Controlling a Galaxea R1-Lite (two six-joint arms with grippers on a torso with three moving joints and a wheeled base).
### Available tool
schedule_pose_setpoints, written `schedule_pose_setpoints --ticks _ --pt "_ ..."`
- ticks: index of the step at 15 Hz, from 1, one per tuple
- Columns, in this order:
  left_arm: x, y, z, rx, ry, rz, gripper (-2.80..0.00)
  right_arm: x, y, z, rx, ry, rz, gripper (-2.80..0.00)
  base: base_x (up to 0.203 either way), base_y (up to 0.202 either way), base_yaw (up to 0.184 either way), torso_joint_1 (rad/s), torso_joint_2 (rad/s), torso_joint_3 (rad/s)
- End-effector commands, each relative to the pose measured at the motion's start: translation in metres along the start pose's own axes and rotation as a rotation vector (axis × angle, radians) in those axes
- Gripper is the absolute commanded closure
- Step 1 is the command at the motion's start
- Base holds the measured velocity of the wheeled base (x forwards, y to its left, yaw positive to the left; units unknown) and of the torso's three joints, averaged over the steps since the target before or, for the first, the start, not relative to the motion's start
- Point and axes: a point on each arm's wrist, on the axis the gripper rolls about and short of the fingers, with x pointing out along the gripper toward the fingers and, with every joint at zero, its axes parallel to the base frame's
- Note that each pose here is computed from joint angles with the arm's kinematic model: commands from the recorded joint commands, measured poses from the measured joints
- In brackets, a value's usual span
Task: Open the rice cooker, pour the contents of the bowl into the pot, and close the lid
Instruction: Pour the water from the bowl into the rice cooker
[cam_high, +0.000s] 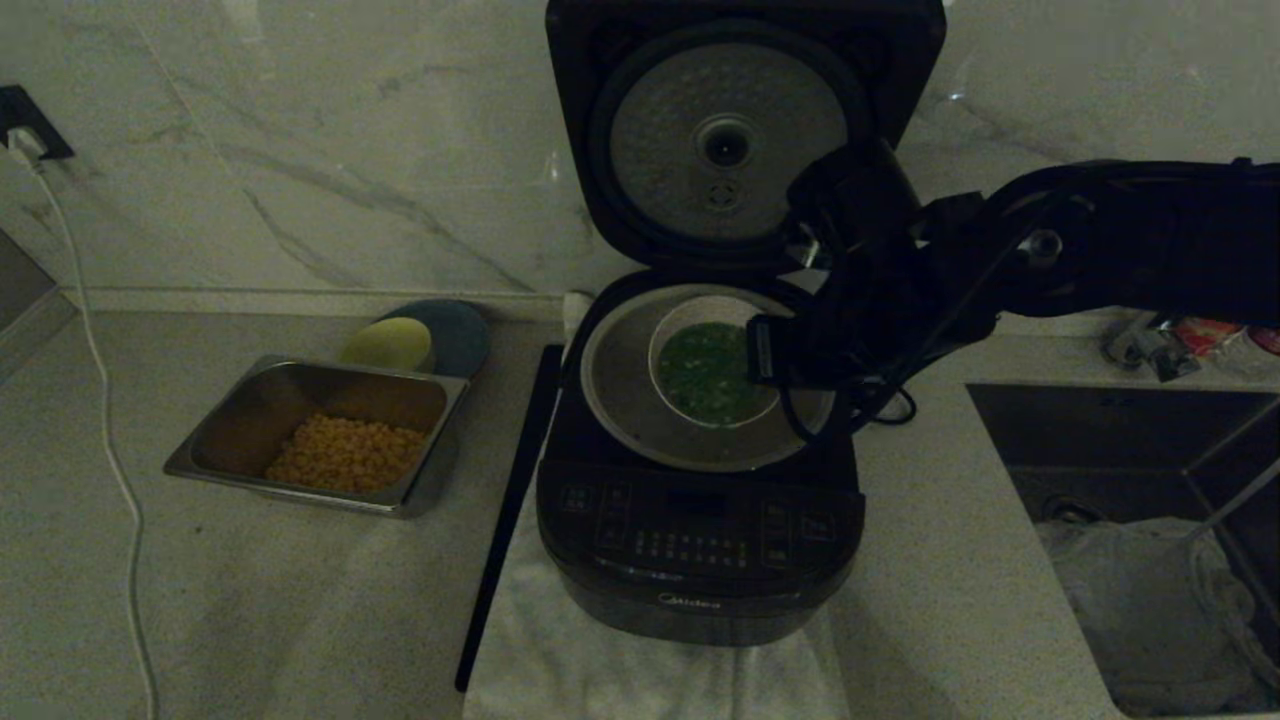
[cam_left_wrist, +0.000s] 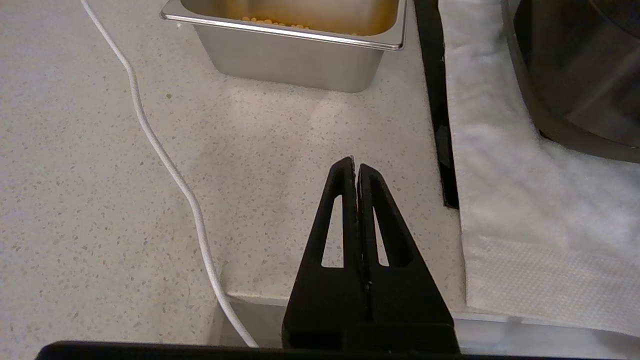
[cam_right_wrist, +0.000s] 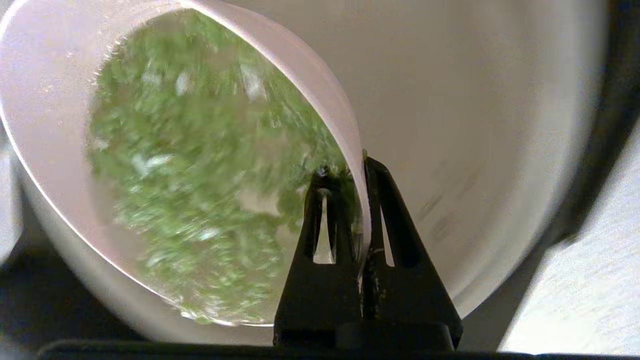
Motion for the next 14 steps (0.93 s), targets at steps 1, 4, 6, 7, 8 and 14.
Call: schedule_pose_setpoints --ticks 1,4,6,7,8,14 --pt "0.0 0.0 0.0 0.0 0.0 0.0 0.0 0.0016 0.002 -0.0016 -0.01 -0.007 -0.018 0.0 0.0 0.0 0.0 0.0 0.0 0.0" --pt "0.0 0.0 0.0 0.0 0.0 0.0 0.0 0.0054 0.002 -0.001 -0.014 -0.052 -0.05 0.0 0.0 0.0 0.0 0.0 0.0 0.0" --pt "0.0 0.0 0.0 0.0 0.0 0.0 0.0 0.0044 0.0017 -0.0014 -0.03 -0.076 -0.062 0.0 0.0 0.0 0.0 0.0 0.0 0.0" --pt "0.0 0.0 0.0 0.0 0.0 -0.001 0.0 0.0056 0.0017 -0.0015 -0.045 -0.1 -0.06 0.0 0.0 0.0 0.0 0.0 0.0 0.0" --pt "0.0001 0.0 -0.0004 0.0 0.001 0.0 0.0 0.008 0.0014 -0.0016 -0.06 -0.133 -0.06 0.0 0.0 0.0 0.0 0.0 0.0 0.0" --pt "0.0 0.0 0.0 0.0 0.0 0.0 0.0 0.0002 -0.0017 -0.0054 -0.133 -0.377 -0.121 0.0 0.0 0.0 0.0 0.0 0.0 0.0"
